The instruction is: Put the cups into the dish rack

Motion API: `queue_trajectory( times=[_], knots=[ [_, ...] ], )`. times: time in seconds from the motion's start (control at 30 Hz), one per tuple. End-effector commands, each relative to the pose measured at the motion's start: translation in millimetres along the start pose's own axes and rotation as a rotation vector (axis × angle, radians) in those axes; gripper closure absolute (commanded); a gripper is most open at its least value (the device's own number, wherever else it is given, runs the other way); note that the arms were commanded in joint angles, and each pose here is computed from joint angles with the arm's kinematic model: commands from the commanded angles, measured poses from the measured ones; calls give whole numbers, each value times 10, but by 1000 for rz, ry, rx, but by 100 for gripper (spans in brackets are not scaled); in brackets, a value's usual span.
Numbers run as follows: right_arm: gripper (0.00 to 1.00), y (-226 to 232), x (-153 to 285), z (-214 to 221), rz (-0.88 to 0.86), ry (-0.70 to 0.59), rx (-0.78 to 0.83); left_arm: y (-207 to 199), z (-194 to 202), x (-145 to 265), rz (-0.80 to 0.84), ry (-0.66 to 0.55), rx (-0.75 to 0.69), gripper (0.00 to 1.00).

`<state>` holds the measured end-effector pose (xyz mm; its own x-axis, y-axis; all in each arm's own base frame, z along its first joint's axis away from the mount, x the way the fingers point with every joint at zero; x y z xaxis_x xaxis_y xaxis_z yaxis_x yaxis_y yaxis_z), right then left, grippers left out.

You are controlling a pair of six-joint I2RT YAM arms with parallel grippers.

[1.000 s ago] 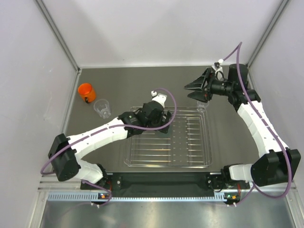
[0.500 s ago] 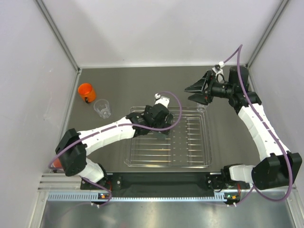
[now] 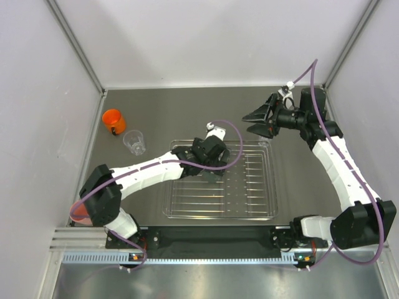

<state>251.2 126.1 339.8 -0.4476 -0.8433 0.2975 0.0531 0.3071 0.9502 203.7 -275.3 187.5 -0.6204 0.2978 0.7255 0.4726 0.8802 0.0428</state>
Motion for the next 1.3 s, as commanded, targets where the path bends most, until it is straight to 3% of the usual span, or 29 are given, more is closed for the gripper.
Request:
queue_trajectory(
  times=[0.0,0.1,0.13,0.33,0.7,1.03,1.27],
  knots=[
    [35,95,39,20,-29,-15,63,-44,-102,67,34,-23,21,43],
    [35,103,34,16,-30,-14,66,-42,-104,94,39,-10,16,38],
    [35,100,31,20,-29,-12,65,-37,-94,103,37,0,13,26],
    [35,88,13,26,-23,-10,69,-43,-112,149,50,2,10,9],
    [39,-246,-264,110,116,94,60,3,-175,292,63,-62,24,7],
    [79,-577,-678,23,233,218,52,7,-94,246,68,-49,15,8],
    [83,-571,-997,159,202,417,99,10,-33,214,71,-51,10,9]
  ],
)
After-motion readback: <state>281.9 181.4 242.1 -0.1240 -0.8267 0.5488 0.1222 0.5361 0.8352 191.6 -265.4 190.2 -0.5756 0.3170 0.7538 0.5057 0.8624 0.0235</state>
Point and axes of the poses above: each gripper's point midway between its finger pads, its own x axis back along the fingers, its own y axis along the line the jaws close on, z = x × y, the point moved 9 cm from there along x, back along the fingers, and after that the axes turned 7 degrees about -x, right-handed, at the moved point
